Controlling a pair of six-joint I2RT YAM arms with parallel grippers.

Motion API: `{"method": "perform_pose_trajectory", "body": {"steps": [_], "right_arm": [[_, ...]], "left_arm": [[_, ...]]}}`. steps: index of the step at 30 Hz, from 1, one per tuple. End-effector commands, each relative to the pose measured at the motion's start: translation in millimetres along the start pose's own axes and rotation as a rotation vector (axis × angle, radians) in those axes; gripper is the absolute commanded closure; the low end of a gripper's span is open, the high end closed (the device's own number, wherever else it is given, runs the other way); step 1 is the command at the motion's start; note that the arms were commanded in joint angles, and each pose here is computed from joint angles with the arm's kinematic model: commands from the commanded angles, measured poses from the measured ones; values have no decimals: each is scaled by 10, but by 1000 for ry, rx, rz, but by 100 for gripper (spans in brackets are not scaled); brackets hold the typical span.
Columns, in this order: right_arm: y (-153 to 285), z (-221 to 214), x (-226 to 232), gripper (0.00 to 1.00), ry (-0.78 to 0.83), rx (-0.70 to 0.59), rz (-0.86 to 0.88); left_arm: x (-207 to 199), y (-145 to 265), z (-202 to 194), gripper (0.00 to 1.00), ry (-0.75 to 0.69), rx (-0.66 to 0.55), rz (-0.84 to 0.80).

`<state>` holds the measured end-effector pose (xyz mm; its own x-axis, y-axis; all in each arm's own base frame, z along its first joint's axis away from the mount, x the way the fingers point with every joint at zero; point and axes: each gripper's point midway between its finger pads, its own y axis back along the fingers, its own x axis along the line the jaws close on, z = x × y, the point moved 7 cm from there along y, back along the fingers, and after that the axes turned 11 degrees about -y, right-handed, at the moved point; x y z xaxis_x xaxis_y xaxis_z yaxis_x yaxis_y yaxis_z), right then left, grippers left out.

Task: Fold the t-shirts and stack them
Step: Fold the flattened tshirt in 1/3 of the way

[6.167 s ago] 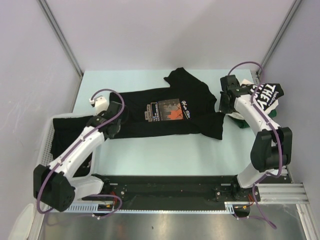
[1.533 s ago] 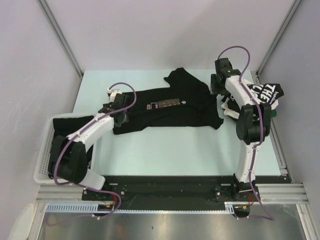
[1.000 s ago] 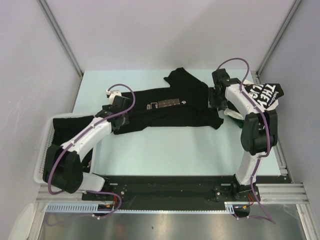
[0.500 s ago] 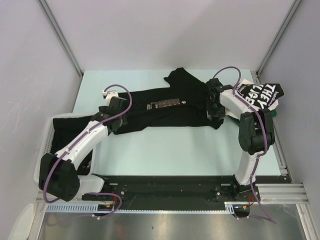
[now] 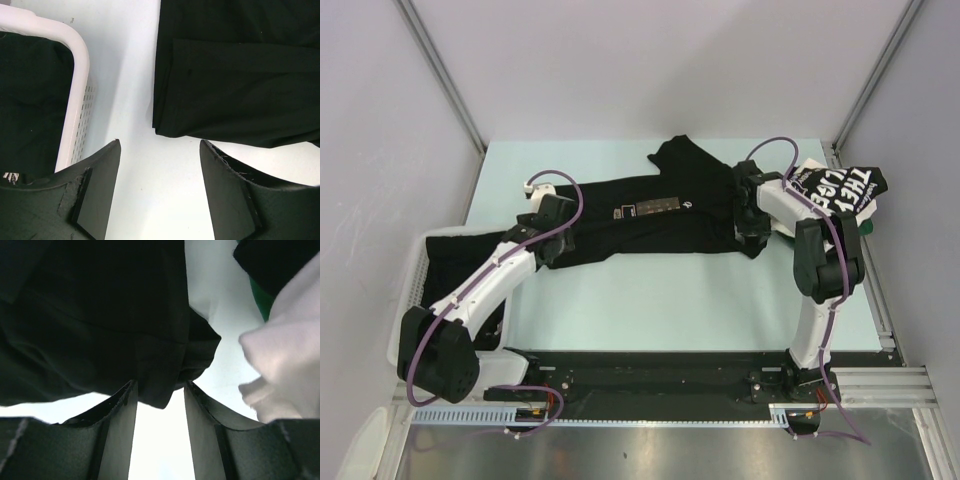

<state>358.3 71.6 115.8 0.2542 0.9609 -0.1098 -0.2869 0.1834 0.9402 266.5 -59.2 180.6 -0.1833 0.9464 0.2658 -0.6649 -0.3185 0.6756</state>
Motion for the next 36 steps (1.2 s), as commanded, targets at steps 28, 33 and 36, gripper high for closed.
{"method": "perform_pose_trajectory", "body": {"steps": [28, 33, 36], "right_arm": [[-147, 48, -110, 100, -32, 26, -20], [-71, 124, -124, 100, -21, 2, -27], [-28, 176, -121, 100, -17, -6, -29]], "left_arm": [[-17, 18, -29, 29, 20, -4, -8], [-15, 22, -31, 29, 20, -5, -10], [-11, 21, -34, 29, 23, -4, -9]]}}
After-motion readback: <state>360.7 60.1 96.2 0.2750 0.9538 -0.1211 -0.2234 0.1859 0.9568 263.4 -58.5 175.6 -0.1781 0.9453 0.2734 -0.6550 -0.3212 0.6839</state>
